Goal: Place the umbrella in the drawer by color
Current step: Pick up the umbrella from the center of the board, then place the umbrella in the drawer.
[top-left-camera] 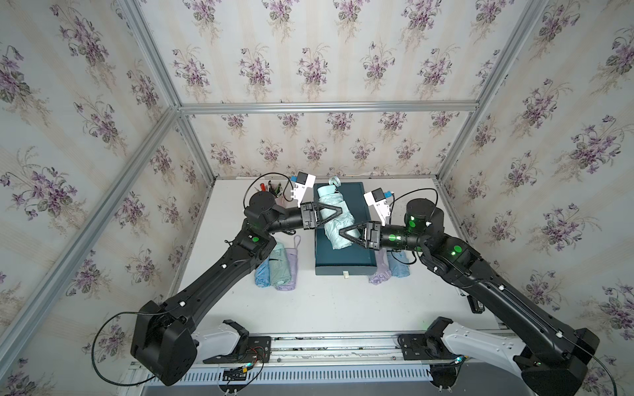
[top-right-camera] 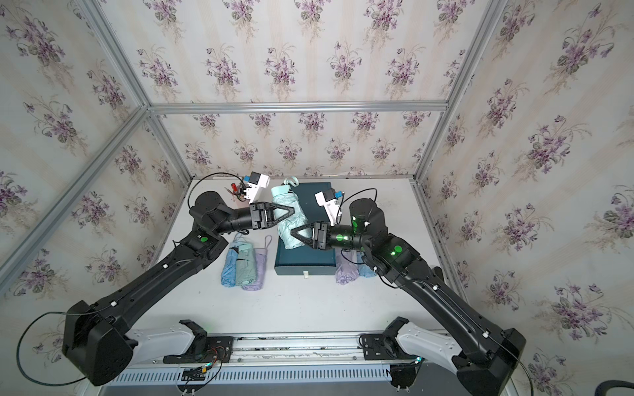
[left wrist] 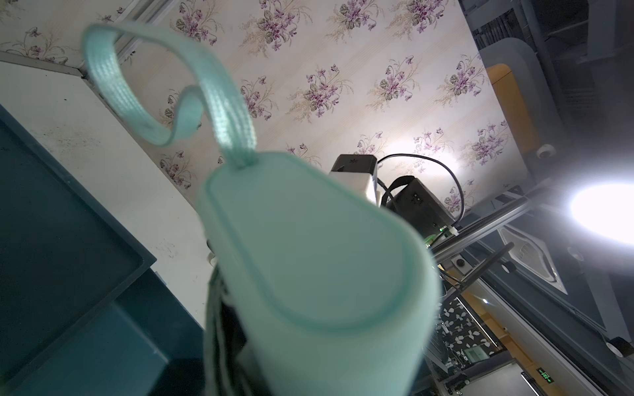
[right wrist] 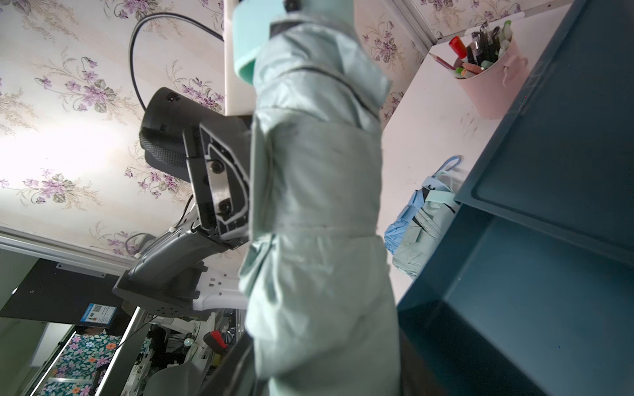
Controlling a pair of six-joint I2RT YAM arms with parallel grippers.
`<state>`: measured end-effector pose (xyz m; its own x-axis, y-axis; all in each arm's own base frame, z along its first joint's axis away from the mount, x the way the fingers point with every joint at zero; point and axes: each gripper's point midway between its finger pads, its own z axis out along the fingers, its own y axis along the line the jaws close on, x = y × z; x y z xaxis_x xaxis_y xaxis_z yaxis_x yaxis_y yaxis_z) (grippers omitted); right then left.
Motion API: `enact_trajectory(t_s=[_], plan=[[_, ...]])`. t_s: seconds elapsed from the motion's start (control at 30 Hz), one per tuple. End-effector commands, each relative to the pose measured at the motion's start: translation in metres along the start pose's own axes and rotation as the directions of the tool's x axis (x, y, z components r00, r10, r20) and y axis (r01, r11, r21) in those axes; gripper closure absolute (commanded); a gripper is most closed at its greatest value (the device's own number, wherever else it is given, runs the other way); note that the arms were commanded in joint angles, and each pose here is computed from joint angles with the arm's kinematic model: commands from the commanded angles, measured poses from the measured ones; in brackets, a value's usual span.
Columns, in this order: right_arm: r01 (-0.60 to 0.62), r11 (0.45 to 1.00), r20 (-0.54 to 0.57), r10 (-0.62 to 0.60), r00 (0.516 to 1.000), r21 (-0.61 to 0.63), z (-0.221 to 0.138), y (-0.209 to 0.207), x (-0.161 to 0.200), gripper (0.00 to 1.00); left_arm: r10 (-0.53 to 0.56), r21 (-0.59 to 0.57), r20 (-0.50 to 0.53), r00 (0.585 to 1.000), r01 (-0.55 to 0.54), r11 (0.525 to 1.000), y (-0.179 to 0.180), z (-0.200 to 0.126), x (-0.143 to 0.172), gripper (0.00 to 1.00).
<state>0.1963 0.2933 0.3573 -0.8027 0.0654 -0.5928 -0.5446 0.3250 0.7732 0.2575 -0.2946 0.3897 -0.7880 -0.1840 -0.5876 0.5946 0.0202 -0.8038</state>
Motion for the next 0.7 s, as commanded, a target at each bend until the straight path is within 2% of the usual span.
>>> enact_trajectory(t_s=[0.0,0.03,0.07,0.13,0.17,0.2,0.23,0.27,0.33,0.43,0.47,0.53,0.67], plan=[[0.021,0.999,0.021,-0.02,1.0,-0.029,-0.004,0.011,-0.006,0.67,0.063,-0.029,-0.017,0.998,-0.063,0.998,0.002,-0.003,0.004,0.95],[0.021,1.0,0.022,-0.021,1.0,-0.022,-0.005,0.01,-0.006,0.72,0.07,-0.054,-0.02,0.997,-0.071,0.996,0.006,-0.004,0.006,0.93],[0.021,1.0,0.023,-0.02,1.0,-0.012,-0.006,0.009,-0.006,0.79,0.074,-0.092,-0.028,0.997,-0.076,0.993,0.012,-0.005,0.008,0.87],[0.016,1.0,0.023,-0.017,1.0,0.012,-0.007,0.005,-0.005,0.91,0.089,-0.169,-0.043,0.995,-0.095,0.981,0.022,-0.008,0.012,0.64],[0.015,1.0,0.027,-0.016,1.0,0.027,-0.008,0.003,-0.005,0.97,0.092,-0.218,-0.048,0.995,-0.1,0.971,0.028,-0.011,0.012,0.44],[0.01,0.999,0.025,-0.012,1.0,0.05,-0.009,-0.001,-0.004,1.0,0.103,-0.272,-0.053,0.993,-0.114,0.956,0.034,-0.014,0.013,0.33],[0.005,0.997,0.02,-0.006,1.0,0.073,-0.01,-0.004,-0.003,1.0,0.112,-0.314,-0.056,0.992,-0.124,0.941,0.038,-0.018,0.012,0.3],[-0.003,0.994,0.014,0.002,1.0,0.106,-0.012,-0.009,-0.002,1.0,0.123,-0.376,-0.058,0.991,-0.136,0.916,0.044,-0.024,0.01,0.26],[-0.027,0.985,-0.015,0.03,0.999,0.172,-0.016,-0.019,0.005,1.0,0.152,-0.537,-0.044,0.987,-0.152,0.83,0.061,-0.042,0.001,0.21],[-0.06,0.971,-0.073,0.078,0.994,0.23,-0.023,-0.021,0.024,1.0,0.17,-0.743,-0.037,0.985,-0.141,0.654,0.091,-0.075,-0.01,0.2],[-0.066,0.968,-0.097,0.092,0.991,0.242,-0.025,-0.018,0.033,1.0,0.165,-0.771,-0.044,0.985,-0.138,0.622,0.098,-0.08,-0.011,0.2],[-0.088,0.957,-0.137,0.13,0.982,0.277,-0.025,-0.014,0.049,1.0,0.136,-0.783,-0.056,0.989,-0.128,0.609,0.109,-0.08,-0.01,0.2],[-0.205,0.918,-0.203,0.284,0.937,0.338,-0.017,-0.023,0.077,1.0,0.083,-0.767,-0.067,0.994,-0.105,0.633,0.125,-0.067,-0.005,0.21]])
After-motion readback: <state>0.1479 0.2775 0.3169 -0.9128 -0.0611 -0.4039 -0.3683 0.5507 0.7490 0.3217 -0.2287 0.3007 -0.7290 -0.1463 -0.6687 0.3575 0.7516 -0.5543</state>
